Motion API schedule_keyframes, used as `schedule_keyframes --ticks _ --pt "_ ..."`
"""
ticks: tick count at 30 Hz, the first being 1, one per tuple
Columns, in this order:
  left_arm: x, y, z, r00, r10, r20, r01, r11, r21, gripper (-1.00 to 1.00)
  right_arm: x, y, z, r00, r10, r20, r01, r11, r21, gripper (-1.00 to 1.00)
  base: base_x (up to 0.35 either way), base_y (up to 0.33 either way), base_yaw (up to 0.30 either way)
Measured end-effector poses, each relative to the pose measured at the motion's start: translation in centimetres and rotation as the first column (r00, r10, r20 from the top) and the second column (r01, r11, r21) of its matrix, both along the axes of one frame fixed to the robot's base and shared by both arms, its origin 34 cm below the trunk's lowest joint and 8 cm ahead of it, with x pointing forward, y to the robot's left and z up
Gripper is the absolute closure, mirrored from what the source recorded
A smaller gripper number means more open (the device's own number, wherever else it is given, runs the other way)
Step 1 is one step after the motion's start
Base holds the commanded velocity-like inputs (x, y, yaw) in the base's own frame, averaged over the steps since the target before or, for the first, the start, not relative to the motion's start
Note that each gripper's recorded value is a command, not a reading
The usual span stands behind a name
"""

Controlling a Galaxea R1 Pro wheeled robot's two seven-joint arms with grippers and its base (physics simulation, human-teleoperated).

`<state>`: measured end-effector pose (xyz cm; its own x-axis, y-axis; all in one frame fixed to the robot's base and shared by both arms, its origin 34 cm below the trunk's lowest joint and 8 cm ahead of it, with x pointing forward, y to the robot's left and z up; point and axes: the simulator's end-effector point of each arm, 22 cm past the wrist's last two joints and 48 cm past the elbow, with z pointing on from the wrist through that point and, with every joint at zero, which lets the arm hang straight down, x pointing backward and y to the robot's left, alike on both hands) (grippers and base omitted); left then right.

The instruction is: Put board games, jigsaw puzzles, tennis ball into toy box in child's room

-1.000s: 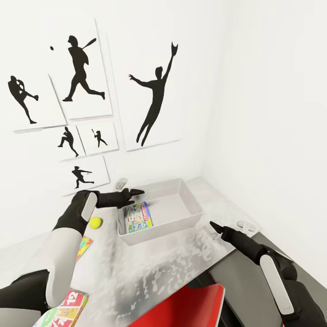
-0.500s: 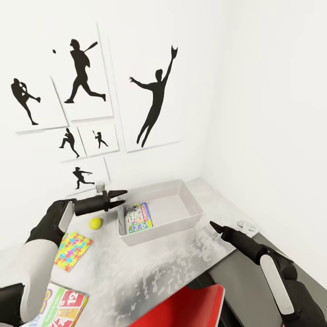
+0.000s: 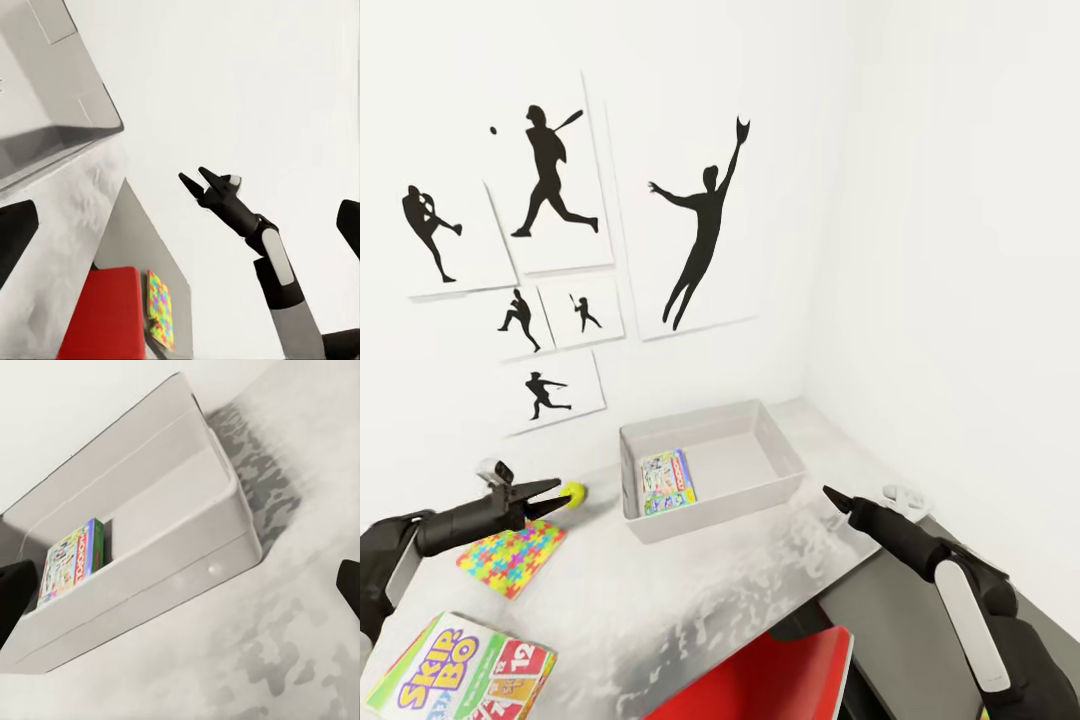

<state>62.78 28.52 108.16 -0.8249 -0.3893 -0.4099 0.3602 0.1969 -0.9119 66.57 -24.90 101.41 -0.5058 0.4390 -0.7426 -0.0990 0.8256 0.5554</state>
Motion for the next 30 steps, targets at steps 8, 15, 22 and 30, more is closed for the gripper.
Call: schedule_keyframes --ticks 8,15,22,30 --pt "-3.0 2.7 -2.6 0.998 0.053 0.021 -0.054 0.998 0.043 -1.00 0.1 -1.6 2.6 0.998 -0.007 0.070 0.003 0.998 0.056 -1.00 -0.006 0.000 0.000" --pt "-3.5 3.2 -1.7 0.996 0.067 0.061 -0.070 0.996 0.048 -1.00 -0.1 -1.6 4.3 0.992 0.017 0.125 -0.029 0.995 0.099 -1.00 -0.109 0.000 0.000" --pt "-3.6 3.1 -1.0 0.994 0.066 0.086 -0.071 0.996 0.050 -1.00 -0.4 -1.6 4.1 0.992 0.019 0.121 -0.034 0.992 0.122 -1.00 -0.055 0.000 0.000" --pt "-3.7 3.1 -0.2 0.992 0.066 0.104 -0.071 0.996 0.051 -1.00 -0.2 -2.2 5.4 0.985 0.000 0.174 -0.019 0.994 0.108 -1.00 -0.007 0.000 0.000"
